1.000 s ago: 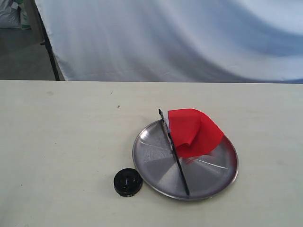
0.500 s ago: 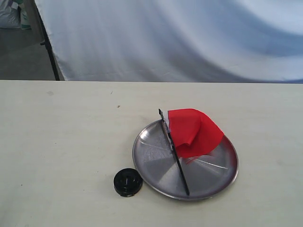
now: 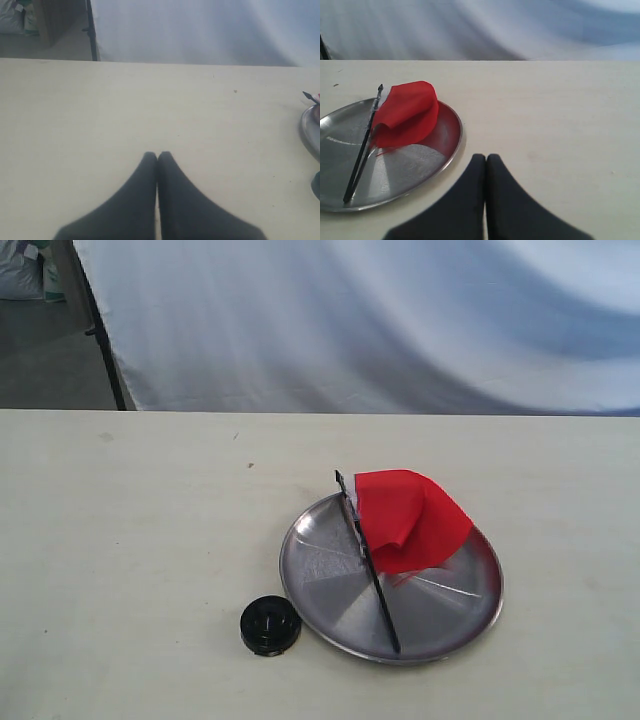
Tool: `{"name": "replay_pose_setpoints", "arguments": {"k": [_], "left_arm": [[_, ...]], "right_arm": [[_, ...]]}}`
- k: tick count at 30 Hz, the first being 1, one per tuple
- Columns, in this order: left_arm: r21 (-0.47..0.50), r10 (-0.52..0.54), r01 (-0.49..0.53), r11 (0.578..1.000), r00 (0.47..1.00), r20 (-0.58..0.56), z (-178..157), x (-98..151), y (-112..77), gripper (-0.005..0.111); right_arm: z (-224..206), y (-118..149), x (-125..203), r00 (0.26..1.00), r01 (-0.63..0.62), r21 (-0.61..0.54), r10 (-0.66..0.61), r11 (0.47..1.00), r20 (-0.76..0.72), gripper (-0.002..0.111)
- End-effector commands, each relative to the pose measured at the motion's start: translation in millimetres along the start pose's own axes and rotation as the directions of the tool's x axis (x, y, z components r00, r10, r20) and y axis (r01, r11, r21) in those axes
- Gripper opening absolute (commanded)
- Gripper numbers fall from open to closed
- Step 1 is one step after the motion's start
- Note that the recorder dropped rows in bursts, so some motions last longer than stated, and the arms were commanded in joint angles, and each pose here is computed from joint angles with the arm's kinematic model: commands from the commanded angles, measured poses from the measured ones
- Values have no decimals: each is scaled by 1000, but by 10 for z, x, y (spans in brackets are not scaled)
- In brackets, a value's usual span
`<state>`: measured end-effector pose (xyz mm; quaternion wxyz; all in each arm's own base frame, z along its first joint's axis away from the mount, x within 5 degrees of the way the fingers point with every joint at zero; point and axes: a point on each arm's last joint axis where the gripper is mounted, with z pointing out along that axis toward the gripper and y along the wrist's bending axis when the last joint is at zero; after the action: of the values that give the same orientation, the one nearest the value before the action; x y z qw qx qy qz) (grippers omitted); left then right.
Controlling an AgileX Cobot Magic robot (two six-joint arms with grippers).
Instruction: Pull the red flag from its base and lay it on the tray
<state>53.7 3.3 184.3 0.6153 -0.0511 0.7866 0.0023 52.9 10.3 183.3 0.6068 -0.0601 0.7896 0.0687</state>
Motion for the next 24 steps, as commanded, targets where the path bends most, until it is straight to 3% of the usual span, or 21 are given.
{"name": "replay_pose_setpoints", "arguments": {"k": [1,18,24], "left_arm": [[-2,-3,3,1000,1000,2,2,8,2,0],[-2,-3,3,1000,1000,2,2,8,2,0],[-2,-2,2,1000,1000,2,2,8,2,0]], "right_arm": [[-1,-2,9,1000,-10,4,10,1000,3,0],[-1,-2,13,1000,-10,5,10,1000,-1,0],[-2,-37,12,999,-35,68,35,997,3,0]]}}
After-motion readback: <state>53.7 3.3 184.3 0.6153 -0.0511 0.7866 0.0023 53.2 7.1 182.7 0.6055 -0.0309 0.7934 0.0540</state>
